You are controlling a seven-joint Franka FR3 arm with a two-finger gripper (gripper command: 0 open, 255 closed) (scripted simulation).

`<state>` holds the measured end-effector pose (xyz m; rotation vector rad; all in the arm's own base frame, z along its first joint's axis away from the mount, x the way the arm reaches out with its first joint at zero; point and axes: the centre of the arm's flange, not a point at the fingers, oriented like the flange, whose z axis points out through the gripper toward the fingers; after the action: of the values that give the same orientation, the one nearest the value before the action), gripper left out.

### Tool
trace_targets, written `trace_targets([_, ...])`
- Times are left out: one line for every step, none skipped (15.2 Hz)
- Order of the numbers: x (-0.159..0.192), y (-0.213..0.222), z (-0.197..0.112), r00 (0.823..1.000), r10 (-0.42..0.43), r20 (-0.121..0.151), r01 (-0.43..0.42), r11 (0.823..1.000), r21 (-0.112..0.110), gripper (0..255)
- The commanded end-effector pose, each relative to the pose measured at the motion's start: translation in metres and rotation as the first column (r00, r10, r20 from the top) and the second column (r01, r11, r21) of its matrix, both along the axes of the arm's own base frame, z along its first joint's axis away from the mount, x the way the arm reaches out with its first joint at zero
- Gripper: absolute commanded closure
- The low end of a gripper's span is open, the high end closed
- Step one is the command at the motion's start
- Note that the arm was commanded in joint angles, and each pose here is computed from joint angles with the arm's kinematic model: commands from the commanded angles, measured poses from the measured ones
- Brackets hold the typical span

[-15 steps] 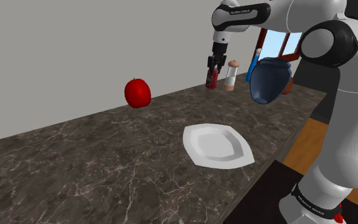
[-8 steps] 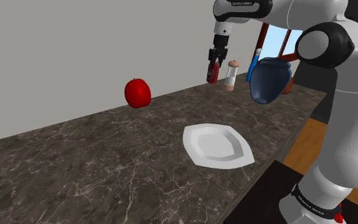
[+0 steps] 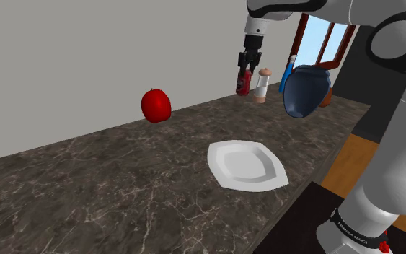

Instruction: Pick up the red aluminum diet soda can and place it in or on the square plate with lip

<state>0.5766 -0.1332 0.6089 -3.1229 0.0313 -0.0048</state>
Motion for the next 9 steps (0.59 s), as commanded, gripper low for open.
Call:
trace_targets([-0.018, 0.025, 0.003, 1.000, 0.000, 0.000, 0.000, 1.000, -0.001, 255])
trace_targets([-0.026, 0.035, 0.004, 1.000, 0.000, 0.000, 0.000, 1.000, -0.001, 255])
trace_targets([-0.035, 0.046, 0.005, 1.000, 0.000, 0.000, 0.000, 1.000, -0.001, 255])
trace_targets([-0.043, 0.056, 0.006, 1.000, 0.000, 0.000, 0.000, 1.000, -0.001, 255])
trace_targets([-0.051, 0.066, 0.007, 1.000, 0.000, 0.000, 0.000, 1.000, -0.001, 255])
trace_targets([-0.059, 0.077, 0.008, 1.000, 0.000, 0.000, 0.000, 1.000, -0.001, 255])
trace_targets([-0.067, 0.087, 0.009, 1.000, 0.000, 0.000, 0.000, 1.000, -0.001, 255])
trace_targets([-0.075, 0.097, 0.010, 1.000, 0.000, 0.000, 0.000, 1.000, -0.001, 255])
trace_targets([-0.083, 0.108, 0.011, 1.000, 0.000, 0.000, 0.000, 1.000, -0.001, 255])
